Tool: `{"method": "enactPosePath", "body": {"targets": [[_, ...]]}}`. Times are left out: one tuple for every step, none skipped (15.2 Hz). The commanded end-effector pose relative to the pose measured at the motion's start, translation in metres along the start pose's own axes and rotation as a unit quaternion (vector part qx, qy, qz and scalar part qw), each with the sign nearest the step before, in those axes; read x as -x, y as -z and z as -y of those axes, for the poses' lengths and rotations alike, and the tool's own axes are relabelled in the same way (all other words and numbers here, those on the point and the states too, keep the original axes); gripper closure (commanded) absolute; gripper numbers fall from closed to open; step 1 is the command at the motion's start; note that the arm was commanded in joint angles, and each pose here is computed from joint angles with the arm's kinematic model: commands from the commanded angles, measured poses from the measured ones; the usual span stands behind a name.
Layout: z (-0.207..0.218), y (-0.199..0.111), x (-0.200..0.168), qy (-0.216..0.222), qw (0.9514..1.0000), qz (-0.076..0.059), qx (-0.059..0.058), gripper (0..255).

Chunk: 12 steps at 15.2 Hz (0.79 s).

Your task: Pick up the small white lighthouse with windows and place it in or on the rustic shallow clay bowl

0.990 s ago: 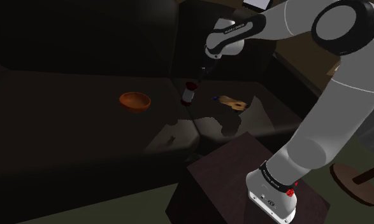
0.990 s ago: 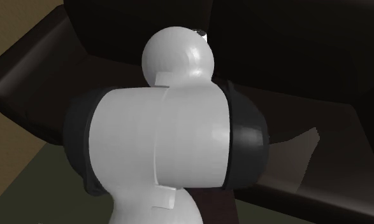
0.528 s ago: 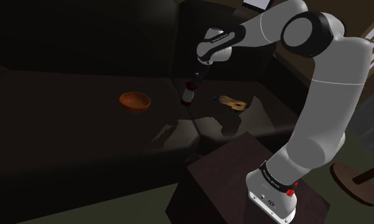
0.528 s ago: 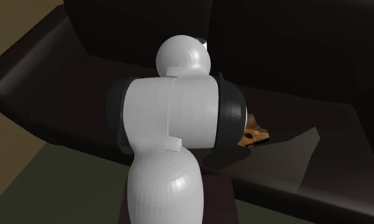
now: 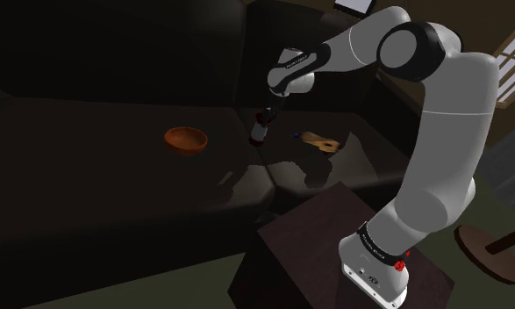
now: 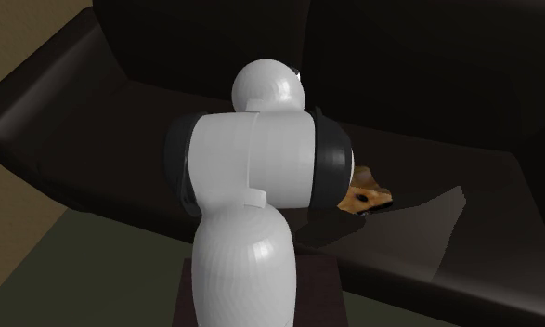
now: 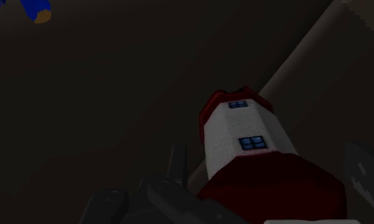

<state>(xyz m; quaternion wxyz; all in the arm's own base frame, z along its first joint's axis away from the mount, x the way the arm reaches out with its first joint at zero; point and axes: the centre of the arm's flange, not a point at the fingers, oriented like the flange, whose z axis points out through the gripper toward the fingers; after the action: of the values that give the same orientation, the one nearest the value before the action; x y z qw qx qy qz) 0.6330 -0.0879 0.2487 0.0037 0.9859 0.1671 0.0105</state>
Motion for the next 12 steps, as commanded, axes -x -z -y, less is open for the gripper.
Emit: {"method": "enactPosePath", "body": {"targets": [[-0.0002, -0.0008, 0.0001, 0.0, 1.0, 0.0, 0.0, 0], [-0.0002, -0.0008, 0.0001, 0.0, 1.0, 0.0, 0.0, 0], [-0.0002, -0.0008, 0.0001, 0.0, 1.0, 0.0, 0.0, 0], [-0.0002, -0.0008, 0.0001, 0.0, 1.0, 0.0, 0.0, 0], [-0.0002, -0.0008, 0.0001, 0.0, 1.0, 0.0, 0.0, 0], [-0.0002, -0.0008, 0.0001, 0.0, 1.0, 0.0, 0.0, 255], [-0.0002, -0.0008, 0.0001, 0.0, 1.0, 0.0, 0.0, 255], [-0.0002, -0.0008, 0.0001, 0.0, 1.0, 0.0, 0.0, 255], [-0.0002, -0.0008, 0.0001, 0.0, 1.0, 0.0, 0.0, 255], [-0.0002, -0.0008, 0.0, 0.0, 1.0, 0.0, 0.0, 255], [0.0, -0.0008, -0.0001, 0.0, 1.0, 0.0, 0.0, 255], [-0.0002, -0.0006, -0.0001, 0.0, 1.0, 0.0, 0.0, 255]]}}
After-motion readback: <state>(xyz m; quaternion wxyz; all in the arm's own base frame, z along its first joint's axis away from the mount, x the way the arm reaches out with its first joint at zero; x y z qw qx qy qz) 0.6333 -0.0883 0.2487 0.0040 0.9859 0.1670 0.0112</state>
